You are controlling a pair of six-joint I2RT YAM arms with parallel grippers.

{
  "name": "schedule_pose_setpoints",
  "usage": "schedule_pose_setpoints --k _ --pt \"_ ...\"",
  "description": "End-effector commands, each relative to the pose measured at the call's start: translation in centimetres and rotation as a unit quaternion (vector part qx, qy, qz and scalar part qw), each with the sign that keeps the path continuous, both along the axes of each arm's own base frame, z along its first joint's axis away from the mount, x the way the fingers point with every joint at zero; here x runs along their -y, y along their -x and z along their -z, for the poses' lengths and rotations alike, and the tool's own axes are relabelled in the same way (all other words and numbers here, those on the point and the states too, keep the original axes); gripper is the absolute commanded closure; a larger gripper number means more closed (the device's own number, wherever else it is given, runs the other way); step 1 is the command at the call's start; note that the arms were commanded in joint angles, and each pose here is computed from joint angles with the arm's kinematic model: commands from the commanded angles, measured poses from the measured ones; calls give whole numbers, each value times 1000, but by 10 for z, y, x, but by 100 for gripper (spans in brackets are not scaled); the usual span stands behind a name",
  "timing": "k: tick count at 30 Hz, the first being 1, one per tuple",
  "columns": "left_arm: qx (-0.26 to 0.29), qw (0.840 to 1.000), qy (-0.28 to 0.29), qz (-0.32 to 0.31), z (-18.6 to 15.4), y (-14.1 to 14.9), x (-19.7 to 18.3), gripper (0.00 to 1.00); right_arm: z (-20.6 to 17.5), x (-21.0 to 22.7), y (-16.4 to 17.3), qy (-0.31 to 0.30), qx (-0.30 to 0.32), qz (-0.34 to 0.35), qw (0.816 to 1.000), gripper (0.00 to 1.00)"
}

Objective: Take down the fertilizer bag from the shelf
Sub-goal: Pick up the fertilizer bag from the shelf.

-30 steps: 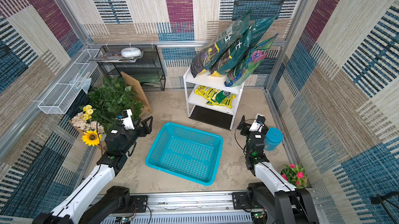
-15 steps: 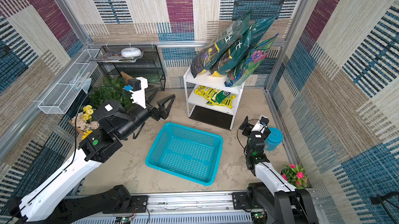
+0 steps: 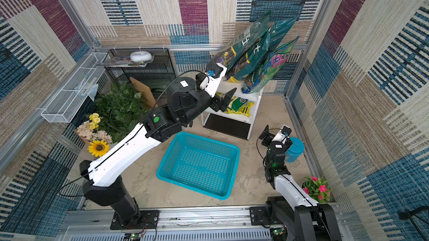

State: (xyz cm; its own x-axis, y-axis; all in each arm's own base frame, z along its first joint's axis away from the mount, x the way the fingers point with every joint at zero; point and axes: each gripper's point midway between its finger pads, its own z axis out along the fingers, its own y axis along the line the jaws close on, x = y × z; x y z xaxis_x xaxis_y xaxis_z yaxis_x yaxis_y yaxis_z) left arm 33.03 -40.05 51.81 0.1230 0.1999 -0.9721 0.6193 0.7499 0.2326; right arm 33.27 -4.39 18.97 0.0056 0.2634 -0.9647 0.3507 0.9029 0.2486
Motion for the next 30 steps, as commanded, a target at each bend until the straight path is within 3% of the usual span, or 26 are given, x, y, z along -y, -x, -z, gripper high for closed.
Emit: schedule_pose_setpoints --k 1,7,11,14,20,27,30 --pt "52 998 -33 -23 -8 -18 16 10 -5 -1 -1 -7 12 -4 1000 1" --pt "148 986 -27 -68 -36 -47 38 10 -10 -3 0 -18 19 -11 1000 1" --pt "193 980 -11 -53 -44 -56 50 13 -13 -1 6 -35 22 -4 999 1" --pt "203 978 21 -54 -52 -69 44 16 -12 -5 15 -66 19 -14 998 1" --pt "226 972 38 -58 -60 -88 30 21 -8 -49 43 -76 75 -158 982 1" --pt "222 973 41 -41 -42 -116 28 23 -17 -58 51 -77 89 -184 976 1" --pt "221 974 33 -41 -30 -129 30 29 -17 -60 50 -76 87 -189 975 1"
